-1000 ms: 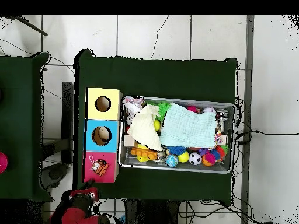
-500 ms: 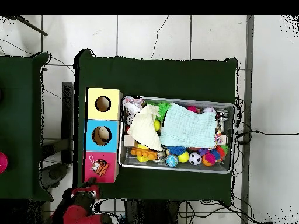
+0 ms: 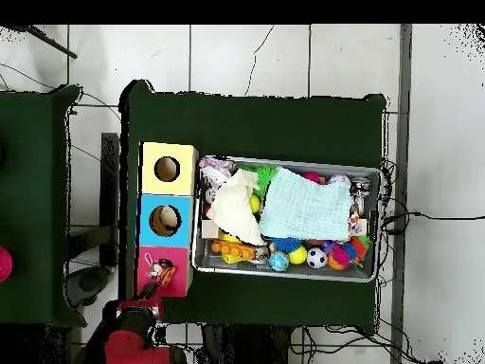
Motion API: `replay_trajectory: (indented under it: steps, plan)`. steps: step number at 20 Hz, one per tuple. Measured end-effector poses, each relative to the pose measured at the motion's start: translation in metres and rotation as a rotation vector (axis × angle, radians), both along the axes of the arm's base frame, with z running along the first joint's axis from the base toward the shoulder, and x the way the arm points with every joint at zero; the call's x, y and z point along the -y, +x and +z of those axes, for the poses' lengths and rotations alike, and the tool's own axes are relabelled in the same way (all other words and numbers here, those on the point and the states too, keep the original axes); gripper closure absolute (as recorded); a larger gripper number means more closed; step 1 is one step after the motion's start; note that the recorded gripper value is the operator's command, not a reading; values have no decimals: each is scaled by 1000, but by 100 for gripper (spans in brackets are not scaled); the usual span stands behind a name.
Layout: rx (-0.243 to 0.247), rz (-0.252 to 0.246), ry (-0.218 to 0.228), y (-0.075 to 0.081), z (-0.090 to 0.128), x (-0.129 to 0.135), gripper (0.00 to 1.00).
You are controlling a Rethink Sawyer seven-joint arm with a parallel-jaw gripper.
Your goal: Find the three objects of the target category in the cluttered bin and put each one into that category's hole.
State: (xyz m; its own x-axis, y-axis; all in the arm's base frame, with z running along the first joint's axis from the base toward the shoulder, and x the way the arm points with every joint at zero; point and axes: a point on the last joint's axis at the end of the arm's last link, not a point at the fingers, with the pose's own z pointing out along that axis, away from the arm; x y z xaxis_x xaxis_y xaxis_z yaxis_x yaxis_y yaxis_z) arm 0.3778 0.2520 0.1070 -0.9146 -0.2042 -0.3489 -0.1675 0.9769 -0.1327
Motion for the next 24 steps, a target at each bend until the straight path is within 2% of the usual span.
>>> replay_trajectory:
  steps: [11,24]
  plan:
    - [-2,-8,10,3,10,-1,100]
    - [-6,-46,16,13,13,12,100]
